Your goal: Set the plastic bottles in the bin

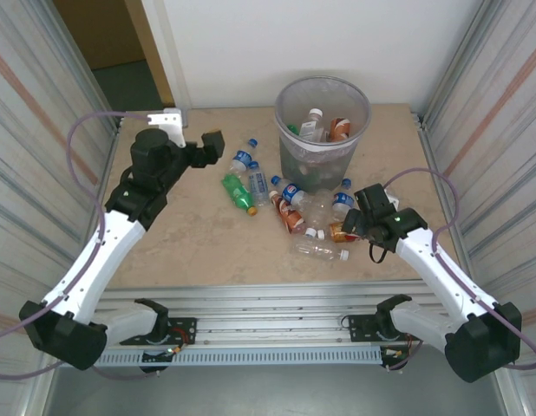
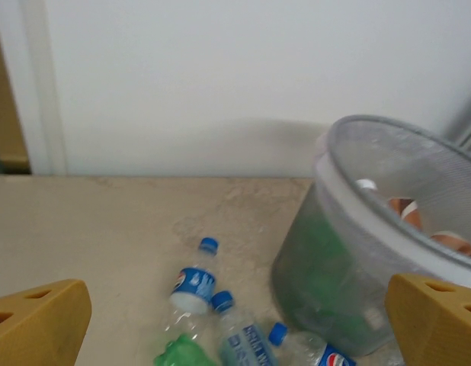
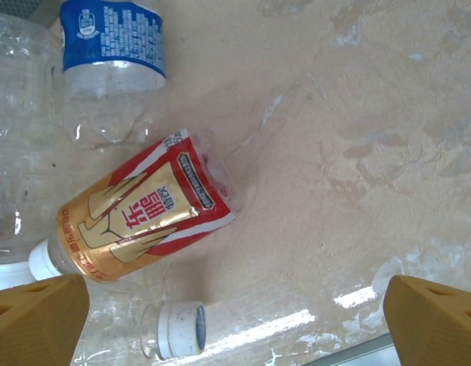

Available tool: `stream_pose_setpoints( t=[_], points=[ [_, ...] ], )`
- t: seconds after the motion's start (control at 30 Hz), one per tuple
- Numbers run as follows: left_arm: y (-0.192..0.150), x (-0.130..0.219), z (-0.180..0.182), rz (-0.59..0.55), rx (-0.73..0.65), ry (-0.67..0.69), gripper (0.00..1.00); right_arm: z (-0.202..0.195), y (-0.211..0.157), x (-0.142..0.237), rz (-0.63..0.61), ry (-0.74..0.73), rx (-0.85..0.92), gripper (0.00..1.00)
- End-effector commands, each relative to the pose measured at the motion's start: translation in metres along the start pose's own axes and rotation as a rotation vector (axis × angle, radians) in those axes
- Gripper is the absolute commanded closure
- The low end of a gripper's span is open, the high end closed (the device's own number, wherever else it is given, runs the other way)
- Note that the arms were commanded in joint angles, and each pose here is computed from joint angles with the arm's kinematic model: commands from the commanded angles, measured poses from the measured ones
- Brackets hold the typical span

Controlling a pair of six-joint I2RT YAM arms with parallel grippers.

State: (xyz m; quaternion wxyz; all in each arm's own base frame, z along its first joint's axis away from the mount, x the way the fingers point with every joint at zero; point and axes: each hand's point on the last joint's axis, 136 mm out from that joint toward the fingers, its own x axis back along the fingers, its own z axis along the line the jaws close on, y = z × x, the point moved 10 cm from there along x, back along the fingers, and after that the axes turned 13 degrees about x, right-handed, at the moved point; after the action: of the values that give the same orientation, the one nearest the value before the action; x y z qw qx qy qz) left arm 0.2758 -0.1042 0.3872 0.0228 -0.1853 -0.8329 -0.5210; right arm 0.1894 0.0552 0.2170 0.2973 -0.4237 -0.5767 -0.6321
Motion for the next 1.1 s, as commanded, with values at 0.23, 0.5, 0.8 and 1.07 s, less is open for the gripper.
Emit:
stream_pose_setpoints(
  t=[0.23,0.5,0.8,1.07],
  points=[
    [-0.044,-0.001,0.062,0.101,0.171,0.169,0.01,0.001,-0.007,-0.013,0.041,0.003,0.019,0.02],
    [-0.062,-0.002,0.076,0.113,0.204,0.224,0.01,0.008,-0.004,-0.02,0.04,0.029,0.047,0.02],
    [-0.073,0.002,0.087,0.114,0.204,0.291,0.01,0.017,0.0,-0.042,0.099,0.017,0.105,0.02],
    [-0.079,0.0,0.091,0.126,0.211,0.306,0.01,0.024,0.006,-0.053,0.111,0.027,0.029,0.02]
  ],
)
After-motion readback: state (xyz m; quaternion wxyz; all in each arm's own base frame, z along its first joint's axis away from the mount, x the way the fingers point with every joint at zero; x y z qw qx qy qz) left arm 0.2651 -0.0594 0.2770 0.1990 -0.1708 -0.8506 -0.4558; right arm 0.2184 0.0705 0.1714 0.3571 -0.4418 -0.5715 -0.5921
